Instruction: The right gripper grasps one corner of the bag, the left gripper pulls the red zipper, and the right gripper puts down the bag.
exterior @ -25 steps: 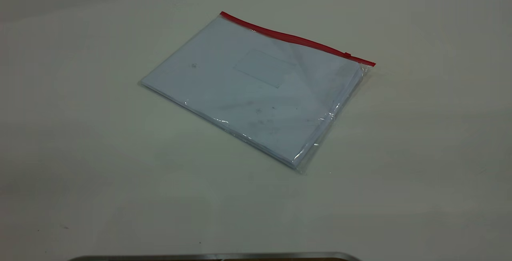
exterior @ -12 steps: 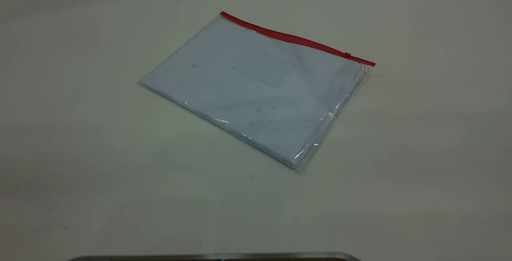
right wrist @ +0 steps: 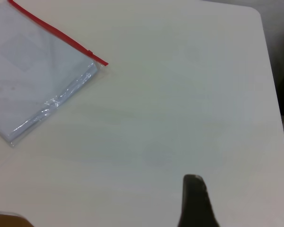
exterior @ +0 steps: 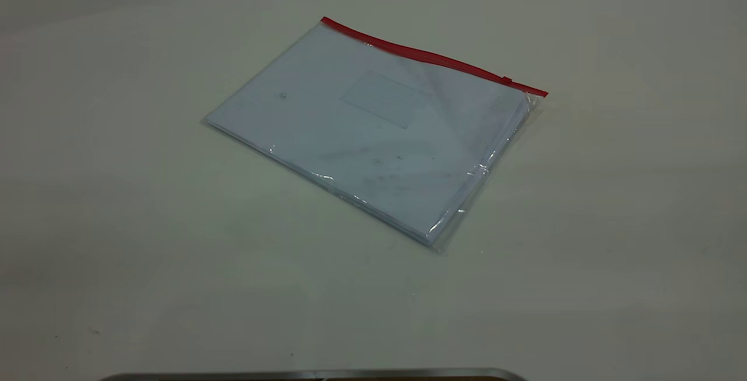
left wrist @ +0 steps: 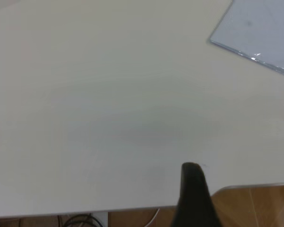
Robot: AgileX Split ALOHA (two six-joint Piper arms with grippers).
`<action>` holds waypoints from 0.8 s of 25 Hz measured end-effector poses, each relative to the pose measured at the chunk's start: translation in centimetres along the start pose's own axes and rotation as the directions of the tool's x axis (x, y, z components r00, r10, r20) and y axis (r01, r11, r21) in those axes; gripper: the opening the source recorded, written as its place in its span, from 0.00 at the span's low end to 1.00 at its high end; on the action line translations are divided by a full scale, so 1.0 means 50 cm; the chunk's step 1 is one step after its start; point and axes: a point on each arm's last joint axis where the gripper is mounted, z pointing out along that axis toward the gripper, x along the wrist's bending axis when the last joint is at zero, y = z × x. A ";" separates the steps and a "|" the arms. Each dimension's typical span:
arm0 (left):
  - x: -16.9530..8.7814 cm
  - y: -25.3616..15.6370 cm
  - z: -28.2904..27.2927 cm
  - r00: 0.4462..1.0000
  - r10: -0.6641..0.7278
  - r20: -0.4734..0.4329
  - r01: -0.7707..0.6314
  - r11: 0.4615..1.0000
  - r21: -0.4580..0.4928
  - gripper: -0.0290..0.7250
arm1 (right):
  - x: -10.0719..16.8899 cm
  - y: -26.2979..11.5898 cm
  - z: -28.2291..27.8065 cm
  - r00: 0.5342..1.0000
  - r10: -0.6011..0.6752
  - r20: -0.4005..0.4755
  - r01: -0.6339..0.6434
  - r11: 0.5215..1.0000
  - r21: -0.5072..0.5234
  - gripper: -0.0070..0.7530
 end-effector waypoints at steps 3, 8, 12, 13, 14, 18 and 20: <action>0.000 0.000 0.000 1.000 -0.007 0.000 0.007 1.000 0.000 0.82 | 0.000 0.001 0.000 1.000 0.003 0.000 -0.003 1.000 -0.004 0.71; 0.004 0.060 0.002 0.999 -0.044 -0.001 0.044 0.999 0.028 0.82 | -0.001 0.044 -0.026 0.999 0.053 -0.009 -0.054 0.987 -0.154 0.71; 0.012 0.160 0.036 0.999 -0.054 -0.004 0.054 0.998 0.030 0.82 | -0.005 0.106 -0.008 0.993 0.110 -0.033 -0.113 0.988 -0.108 0.71; 0.014 0.185 0.051 0.998 -0.056 -0.005 0.056 0.997 0.045 0.82 | -0.006 0.123 0.006 0.992 0.118 -0.038 -0.121 0.990 -0.078 0.71; 0.017 0.210 0.061 0.998 -0.057 -0.006 0.058 0.997 0.045 0.82 | -0.008 0.138 0.024 0.991 0.127 -0.041 -0.129 0.991 -0.044 0.71; 0.016 0.295 0.140 0.992 -0.115 0.043 0.110 0.988 0.104 0.82 | -0.010 0.181 0.105 0.983 0.173 -0.063 -0.169 0.984 0.059 0.71; 0.014 0.329 0.188 0.986 -0.151 0.068 0.141 0.981 0.130 0.82 | -0.008 0.193 0.150 0.977 0.197 -0.077 -0.186 0.975 0.124 0.71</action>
